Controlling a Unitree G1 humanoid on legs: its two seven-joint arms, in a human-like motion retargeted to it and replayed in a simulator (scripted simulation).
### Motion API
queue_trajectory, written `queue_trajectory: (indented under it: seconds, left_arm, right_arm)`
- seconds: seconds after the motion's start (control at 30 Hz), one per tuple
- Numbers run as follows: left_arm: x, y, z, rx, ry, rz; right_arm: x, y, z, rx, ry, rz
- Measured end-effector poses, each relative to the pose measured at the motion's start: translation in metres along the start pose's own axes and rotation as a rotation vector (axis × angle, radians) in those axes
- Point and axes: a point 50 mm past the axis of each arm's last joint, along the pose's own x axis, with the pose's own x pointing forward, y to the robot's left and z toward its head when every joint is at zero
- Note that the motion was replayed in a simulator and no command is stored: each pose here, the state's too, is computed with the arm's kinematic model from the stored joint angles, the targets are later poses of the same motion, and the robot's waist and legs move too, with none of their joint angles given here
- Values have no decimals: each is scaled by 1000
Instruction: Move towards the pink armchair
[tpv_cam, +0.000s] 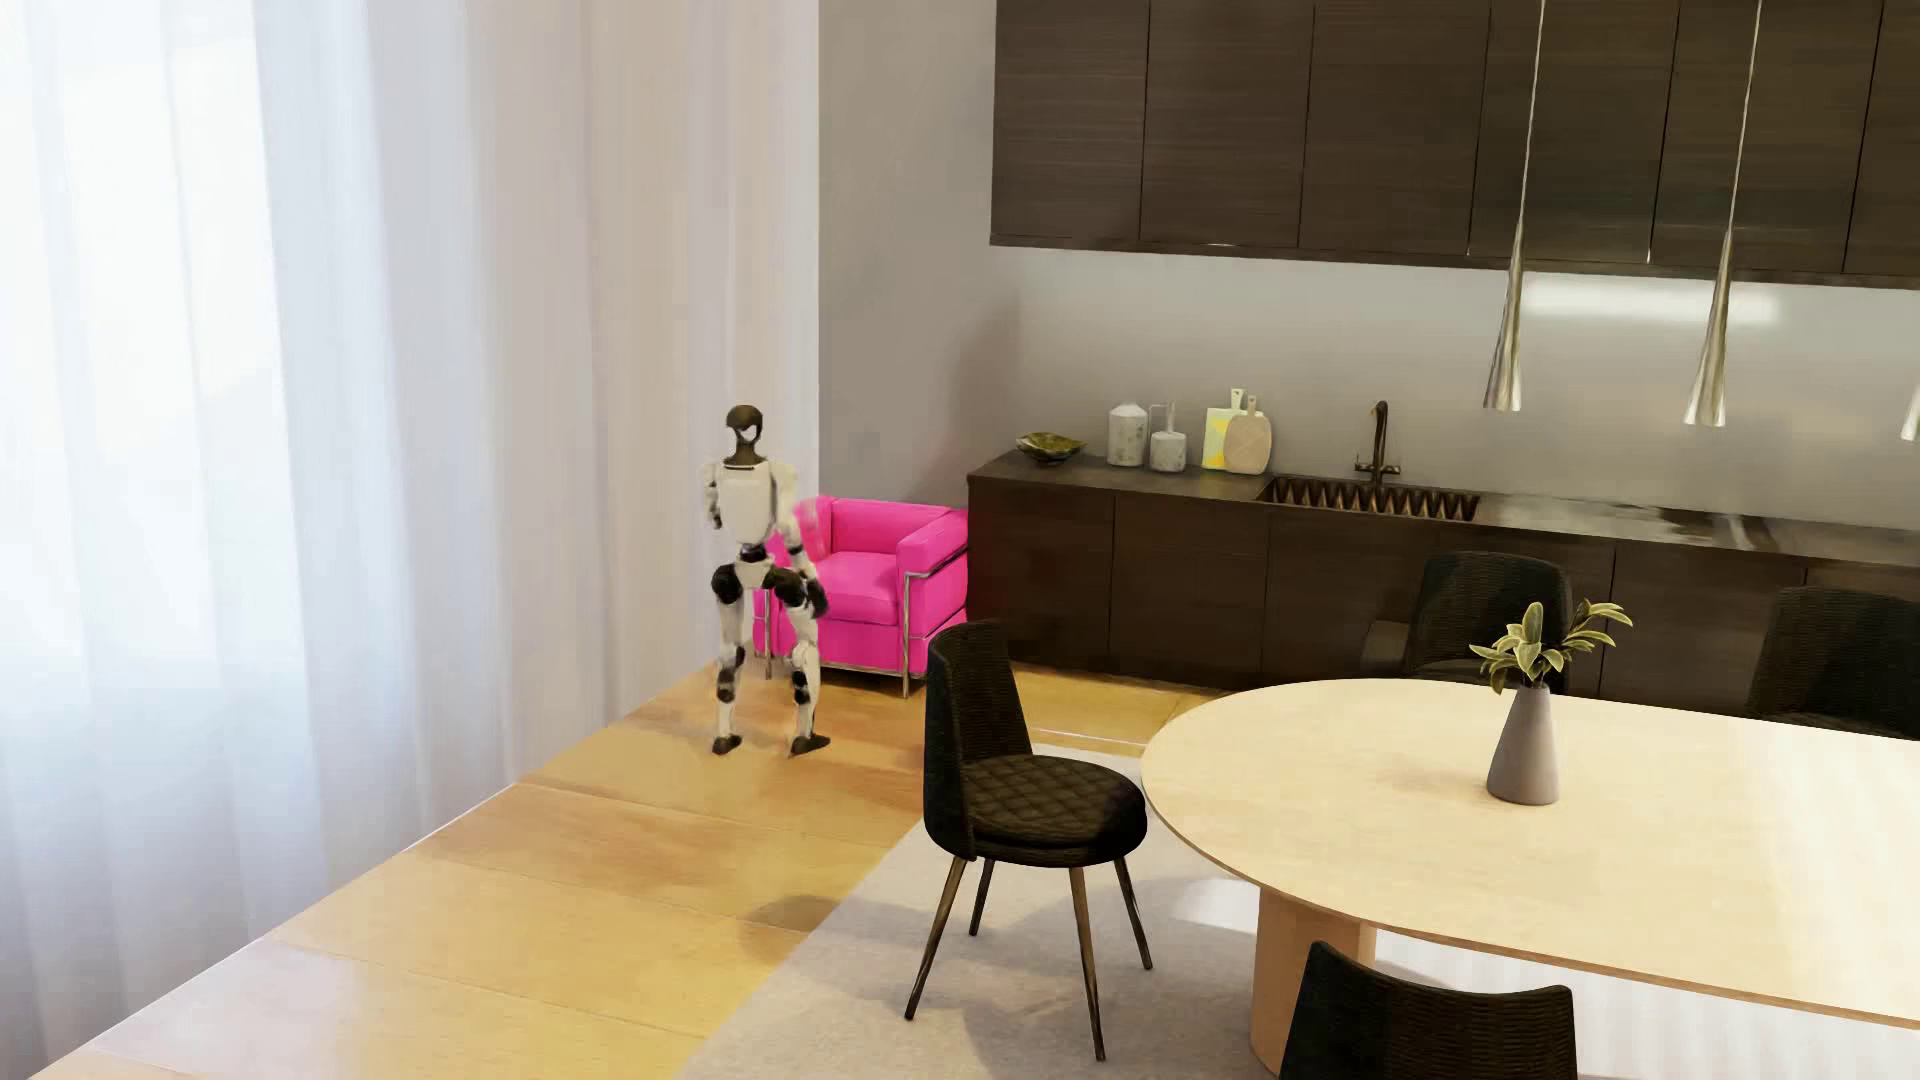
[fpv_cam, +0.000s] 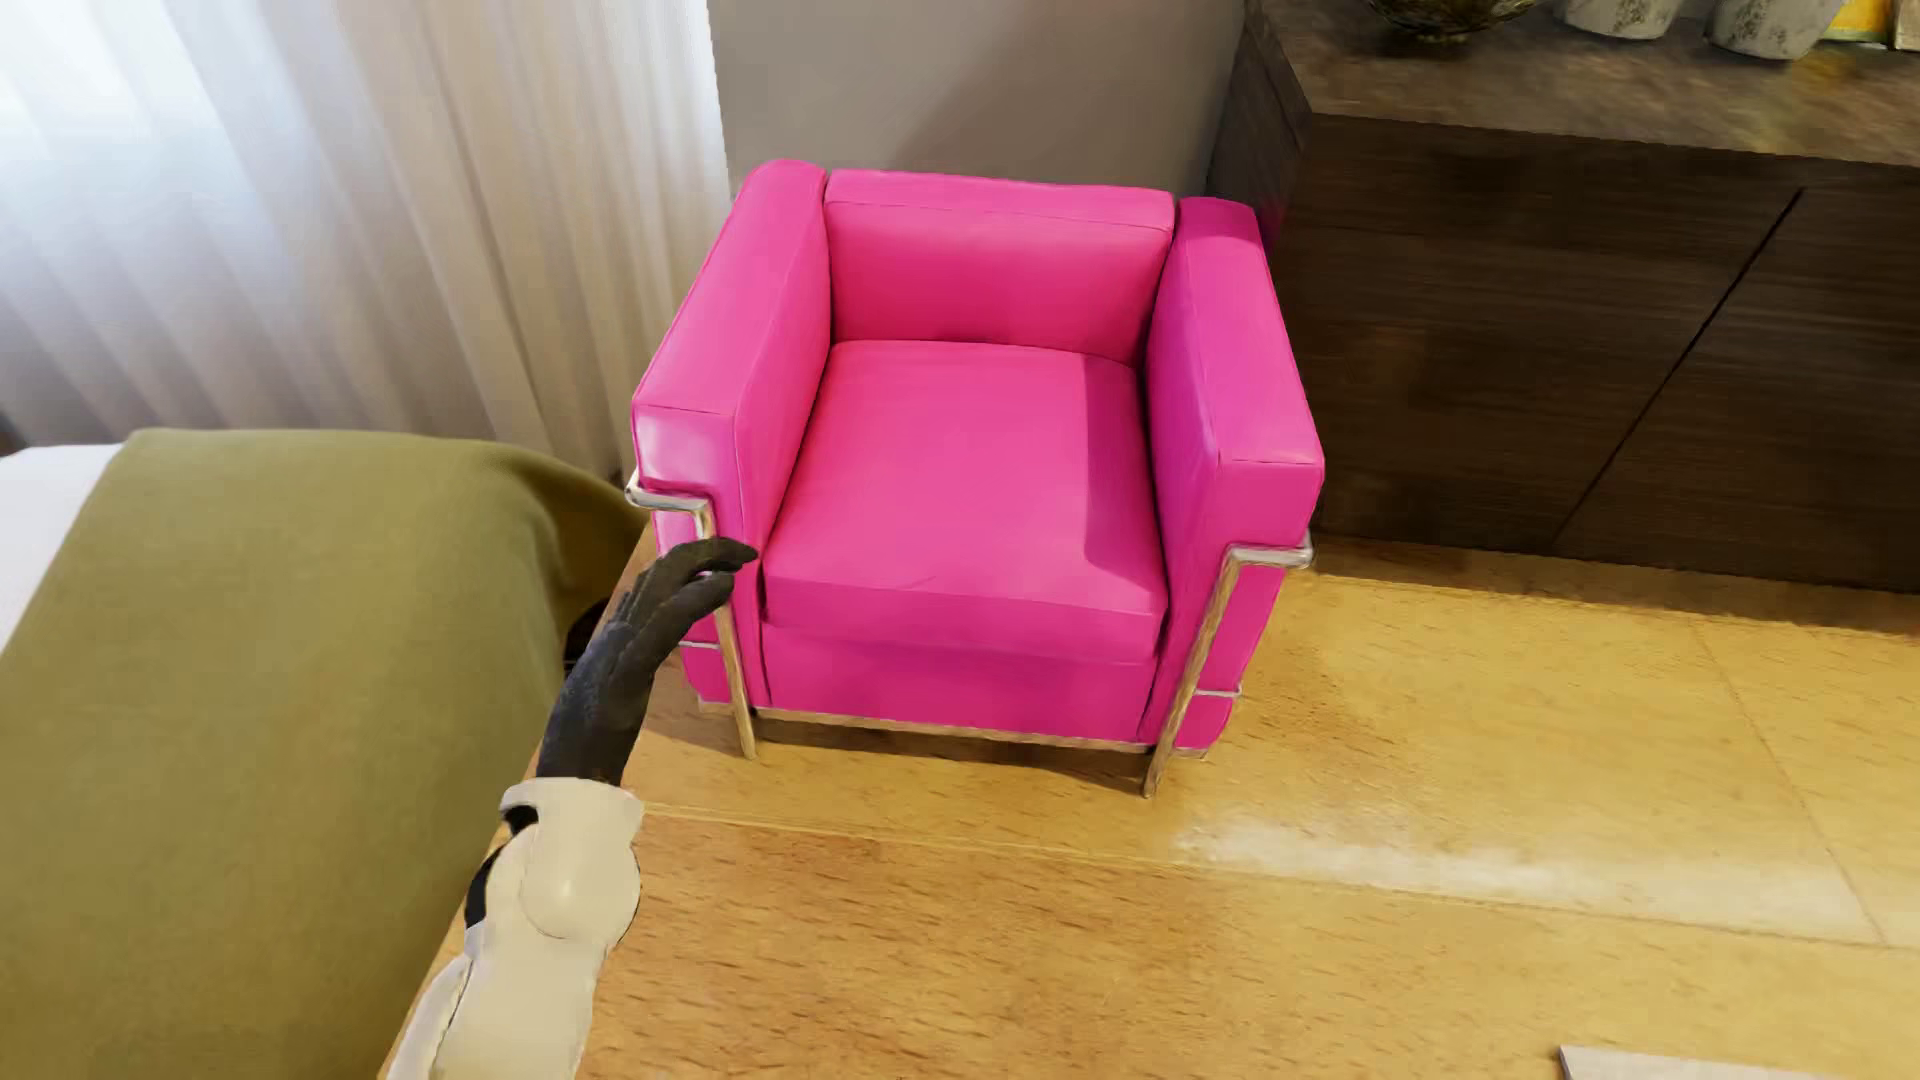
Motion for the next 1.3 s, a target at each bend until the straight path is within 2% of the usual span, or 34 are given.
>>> queue_trajectory:
  seconds: [0.03, 0.1, 0.17, 0.2, 0.27, 0.3, 0.33, 0.37, 0.4, 0.47, 0.5, 0.53, 0.6, 0.73, 0.77, 0.83, 0.9, 0.97, 1.07, 1.13, 1.2, 1.3]
  left_arm:
    - [-1, 5, -9, -8, 47, 26]
    - [-13, 8, -47, 74, 246, 38]
    - [-46, -12, -106, 136, 624, -55]
    - [-75, -25, -136, 157, 850, -158]
    - [-154, -47, -180, 248, 1254, -522]
    - [-196, -58, -187, 378, 1328, -844]
    - [-227, -70, -184, 498, 1259, -1179]
    - [-251, -78, -179, 479, 1219, -1345]
    - [-271, -80, -175, 337, 1292, -1311]
    - [-298, -79, -169, 64, 1480, -1042]
    - [-300, -77, -167, 49, 1499, -933]
    - [-295, -75, -167, 102, 1467, -867]
    - [-275, -73, -168, 221, 1364, -816]
    - [-212, -70, -167, 259, 1181, -695]
    - [-194, -67, -165, 294, 1112, -668]
    - [-162, -63, -159, 258, 1009, -582]
    - [-135, -61, -150, 214, 912, -513]
    - [-119, -61, -141, 206, 842, -472]
    - [-117, -63, -137, 207, 817, -479]
    - [-129, -63, -143, 205, 869, -489]
    - [-151, -62, -153, 209, 966, -508]
    - [-199, -63, -169, 218, 1180, -591]
  right_arm:
    - [-2, 4, 7, 78, -40, 22]
    - [-5, -6, 21, 347, -22, 16]
    - [-14, -47, 40, 455, -11, -206]
    - [-21, -73, 51, 479, -51, -319]
    - [-38, -126, 73, 516, -205, -474]
    - [-49, -154, 85, 514, -311, -522]
    - [-62, -180, 95, 487, -412, -571]
    - [-77, -202, 102, 447, -490, -638]
    - [-92, -220, 104, 404, -538, -726]
    - [-116, -240, 102, 397, -585, -916]
    - [-121, -241, 100, 447, -596, -969]
    - [-118, -237, 98, 514, -598, -966]
    - [-101, -221, 95, 581, -565, -848]
    - [-50, -167, 85, 382, -282, -590]
    - [-38, -147, 81, 366, -226, -481]
    - [-20, -109, 72, 331, -159, -270]
    - [-13, -84, 64, 302, -148, -176]
    - [-10, -66, 53, 343, -121, -153]
    - [-7, -59, 44, 310, -100, -132]
    - [-9, -76, 47, 236, -124, -174]
    - [-16, -103, 54, 205, -164, -279]
    - [-33, -146, 73, 193, -258, -468]
